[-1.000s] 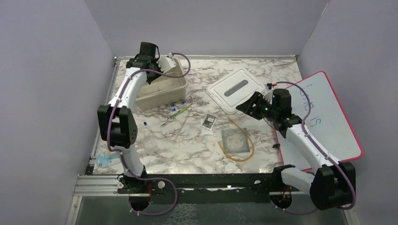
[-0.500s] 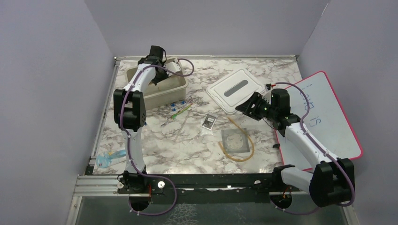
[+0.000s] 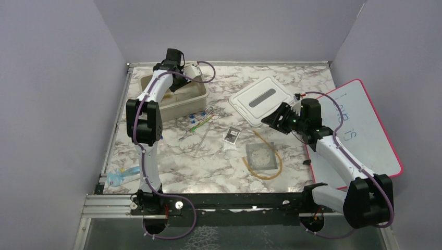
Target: Organize the chemistry lab equipment
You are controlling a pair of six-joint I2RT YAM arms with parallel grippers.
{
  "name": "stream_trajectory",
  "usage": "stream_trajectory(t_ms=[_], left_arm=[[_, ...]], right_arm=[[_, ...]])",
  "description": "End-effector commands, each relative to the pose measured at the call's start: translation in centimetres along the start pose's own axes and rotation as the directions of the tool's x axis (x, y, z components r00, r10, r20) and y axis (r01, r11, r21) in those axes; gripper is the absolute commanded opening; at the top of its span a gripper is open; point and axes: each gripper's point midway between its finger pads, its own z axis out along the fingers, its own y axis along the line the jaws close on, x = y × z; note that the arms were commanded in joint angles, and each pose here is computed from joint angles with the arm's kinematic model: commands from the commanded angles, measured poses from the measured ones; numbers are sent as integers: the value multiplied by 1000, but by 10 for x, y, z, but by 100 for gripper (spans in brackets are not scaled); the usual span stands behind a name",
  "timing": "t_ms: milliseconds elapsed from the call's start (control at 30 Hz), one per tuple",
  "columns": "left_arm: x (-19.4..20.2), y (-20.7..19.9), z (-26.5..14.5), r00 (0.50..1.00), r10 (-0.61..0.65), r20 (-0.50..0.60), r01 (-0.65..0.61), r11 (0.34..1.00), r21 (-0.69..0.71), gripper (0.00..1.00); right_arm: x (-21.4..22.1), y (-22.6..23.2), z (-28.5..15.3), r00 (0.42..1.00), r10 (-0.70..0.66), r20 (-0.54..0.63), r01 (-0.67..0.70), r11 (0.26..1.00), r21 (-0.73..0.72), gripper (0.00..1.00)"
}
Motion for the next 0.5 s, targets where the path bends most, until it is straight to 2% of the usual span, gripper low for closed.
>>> stream_trajectory(t_ms=[0,133,233,467], left_arm=[[-10,18,-21,998,-37,45,40,998,-56,34],[-29,23,-51,988,-75,138,85,994,-67,38],[-43,33,-81,967,-151,208,173,981,-92,41],[-64,56,-145,881,-327,342,395,906,-151,44]], right_arm=[[-9,14,-1,1000,-16,16,17,999,-39,60],[-7,14,-3,1000,-17,16,17,999,-37,61],[-5,12,-4,1000,-15,14,16,999,-35,61],[-3,11,-8,999,-21,24,22,999,-35,60]])
